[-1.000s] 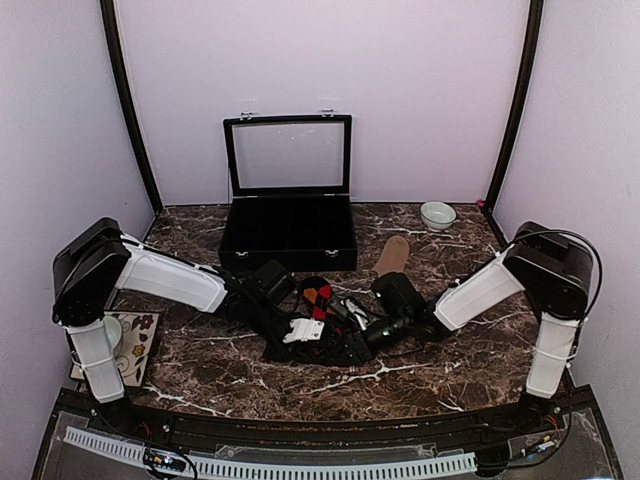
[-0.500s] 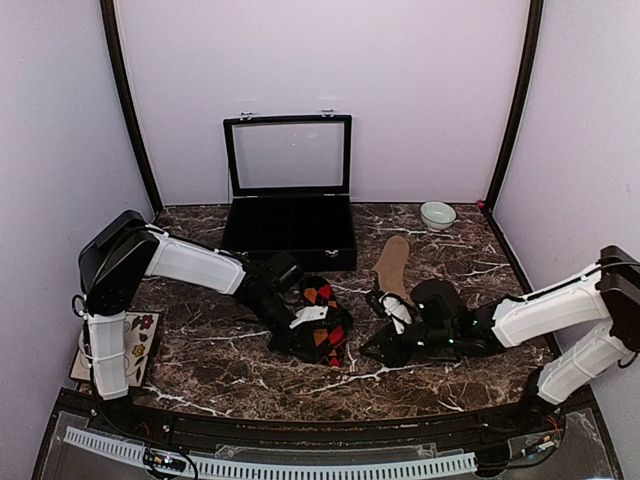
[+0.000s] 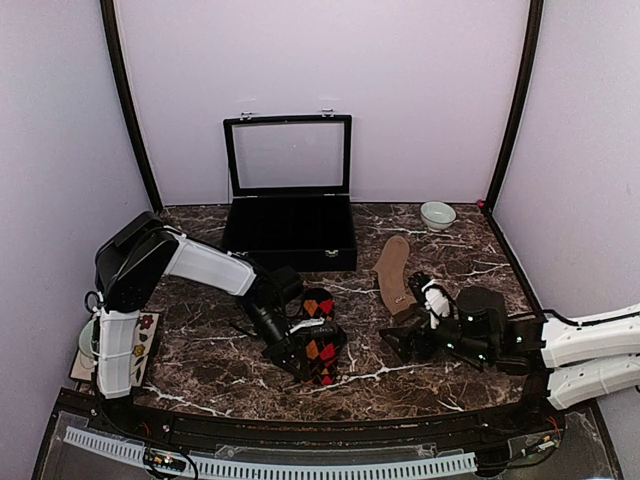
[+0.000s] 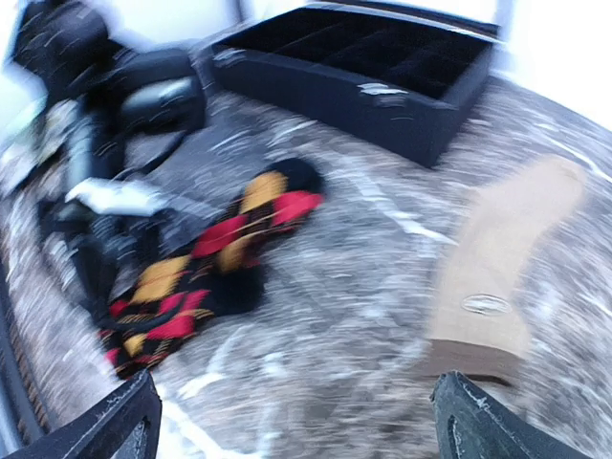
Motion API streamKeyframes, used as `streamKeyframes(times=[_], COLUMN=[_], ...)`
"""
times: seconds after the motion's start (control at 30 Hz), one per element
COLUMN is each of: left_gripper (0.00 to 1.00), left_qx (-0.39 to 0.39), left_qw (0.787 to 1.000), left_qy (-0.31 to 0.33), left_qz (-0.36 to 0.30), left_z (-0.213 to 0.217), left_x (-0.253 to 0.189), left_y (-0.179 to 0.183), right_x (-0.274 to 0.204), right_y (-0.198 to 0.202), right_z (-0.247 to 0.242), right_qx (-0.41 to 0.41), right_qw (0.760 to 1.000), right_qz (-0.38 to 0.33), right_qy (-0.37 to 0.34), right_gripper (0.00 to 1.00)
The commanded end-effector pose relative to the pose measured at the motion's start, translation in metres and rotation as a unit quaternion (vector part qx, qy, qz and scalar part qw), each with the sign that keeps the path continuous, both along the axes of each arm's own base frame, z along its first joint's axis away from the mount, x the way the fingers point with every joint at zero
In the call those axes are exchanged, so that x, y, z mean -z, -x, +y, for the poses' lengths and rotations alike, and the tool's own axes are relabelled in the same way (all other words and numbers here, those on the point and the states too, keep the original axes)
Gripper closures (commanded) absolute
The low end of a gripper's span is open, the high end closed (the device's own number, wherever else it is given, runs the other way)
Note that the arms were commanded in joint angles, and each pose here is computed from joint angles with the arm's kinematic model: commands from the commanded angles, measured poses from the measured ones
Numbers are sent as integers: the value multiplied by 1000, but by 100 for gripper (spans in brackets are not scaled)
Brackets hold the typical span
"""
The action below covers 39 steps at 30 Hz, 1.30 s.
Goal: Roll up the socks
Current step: Roll the sock at the center of the board.
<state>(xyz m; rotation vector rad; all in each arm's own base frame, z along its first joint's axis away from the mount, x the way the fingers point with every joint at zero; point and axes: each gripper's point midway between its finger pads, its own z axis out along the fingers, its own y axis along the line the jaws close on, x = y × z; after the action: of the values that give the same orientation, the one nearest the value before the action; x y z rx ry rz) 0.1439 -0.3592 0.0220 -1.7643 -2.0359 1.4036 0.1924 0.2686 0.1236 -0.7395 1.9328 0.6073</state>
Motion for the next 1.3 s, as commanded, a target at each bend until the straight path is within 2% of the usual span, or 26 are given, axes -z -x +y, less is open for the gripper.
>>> streamKeyframes(times=[0.0, 0.07, 0.1, 0.2, 0.33, 0.5, 0.63, 0.93, 1.13, 1.27], left_gripper=[100, 100, 100, 100, 100, 100, 100, 100, 100, 100], left_qx=[-7, -6, -4, -5, -13, -21, -30, -36, -33, -31], left_qw=[998, 998, 998, 998, 996, 994, 993, 991, 991, 989], left_qy=[-65, -65, -66, -69, -82, -103, -114, -123, -124, -135], left_qz=[1, -2, -3, -8, -8, -13, -23, -32, -31, -41], left_z=[11, 9, 9, 8, 9, 17, 18, 18, 18, 21], left_x=[27, 28, 29, 34, 44, 58, 63, 65, 66, 69], left_y=[-2, -4, -5, -9, -17, -24, -30, -35, -36, -38], right_x=[-25, -24, -20, -3, 9, 11, 21, 46, 65, 67], right_y=[-19, -23, -20, -2, 27, 56, 58, 63, 71, 69], right_z=[-25, -37, -35, -11, 24, 65, 93, 136, 144, 143], right_qx=[72, 103, 90, 1, -92, -208, -254, -328, -357, -352], right_qw=[992, 985, 987, 997, 994, 970, 954, 928, 919, 921], right_qz=[-11, 0, 4, 15, -48, -114, -128, -138, -121, -119], right_qy=[-104, -136, -132, -74, 22, 60, 89, 112, 118, 119], right_gripper=[1, 0, 0, 5, 14, 45, 57, 64, 69, 71])
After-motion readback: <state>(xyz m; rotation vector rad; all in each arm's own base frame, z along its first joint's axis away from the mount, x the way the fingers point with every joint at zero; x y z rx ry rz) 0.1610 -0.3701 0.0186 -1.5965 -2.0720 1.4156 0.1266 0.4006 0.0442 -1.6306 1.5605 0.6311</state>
